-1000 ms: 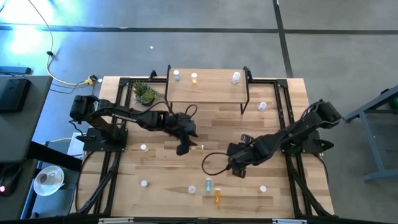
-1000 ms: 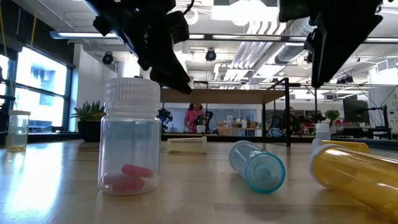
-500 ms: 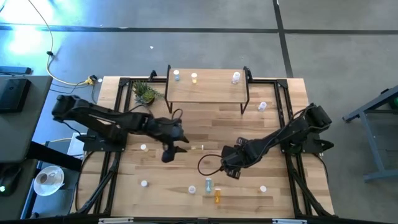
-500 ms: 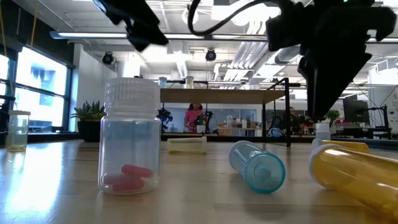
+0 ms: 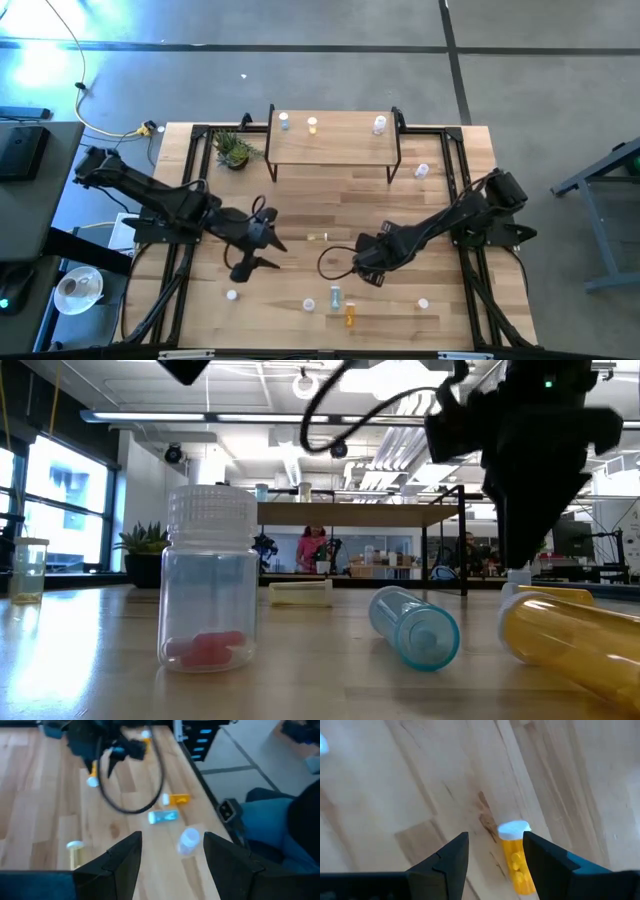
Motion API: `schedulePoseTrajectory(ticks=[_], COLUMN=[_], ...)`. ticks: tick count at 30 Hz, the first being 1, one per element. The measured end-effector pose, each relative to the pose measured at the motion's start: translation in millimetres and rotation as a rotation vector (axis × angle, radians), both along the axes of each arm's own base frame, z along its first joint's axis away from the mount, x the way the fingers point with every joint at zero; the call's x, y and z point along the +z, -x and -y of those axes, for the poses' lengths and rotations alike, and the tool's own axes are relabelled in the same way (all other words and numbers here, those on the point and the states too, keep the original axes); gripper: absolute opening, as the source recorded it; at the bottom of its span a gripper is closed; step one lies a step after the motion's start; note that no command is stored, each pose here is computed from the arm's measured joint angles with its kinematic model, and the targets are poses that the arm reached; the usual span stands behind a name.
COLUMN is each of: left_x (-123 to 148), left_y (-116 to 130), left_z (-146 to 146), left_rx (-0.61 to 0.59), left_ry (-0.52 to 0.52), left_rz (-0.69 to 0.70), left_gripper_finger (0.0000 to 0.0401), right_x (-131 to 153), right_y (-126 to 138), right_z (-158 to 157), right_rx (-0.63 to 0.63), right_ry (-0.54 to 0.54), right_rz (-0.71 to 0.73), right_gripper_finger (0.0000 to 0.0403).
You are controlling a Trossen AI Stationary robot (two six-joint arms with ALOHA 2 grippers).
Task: Pick and place medicine bottles onto shelf by color
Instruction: Put the top orange pill bottle on the shelf
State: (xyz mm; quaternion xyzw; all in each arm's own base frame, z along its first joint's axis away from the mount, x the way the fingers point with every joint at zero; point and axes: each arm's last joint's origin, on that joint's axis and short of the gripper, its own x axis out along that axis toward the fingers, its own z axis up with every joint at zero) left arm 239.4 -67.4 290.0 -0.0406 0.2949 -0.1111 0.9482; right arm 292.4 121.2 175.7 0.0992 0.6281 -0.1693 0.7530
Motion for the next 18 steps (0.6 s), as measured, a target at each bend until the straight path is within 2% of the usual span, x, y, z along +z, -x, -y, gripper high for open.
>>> schedulePoseTrajectory(ticks=[9, 18], left_x=[-0.4, -2.2], left_y=[3.1, 4.2], left_z=[9.8, 9.0], left_rx=[0.038, 0.051], left_ry=[-0.06, -0.08], left_rz=[0.014, -0.004], left_gripper_finger=[0.0201, 0.0201], right_x=[-16.4, -25.8], right_y=[-2.5, -7.1], right_z=[9.1, 15.4], right_rx=[-0.014, -0.011], right_ry=[0.046, 0.005], right_rz=[-0.094, -0.143], right_gripper_finger=[0.0178, 0.0178])
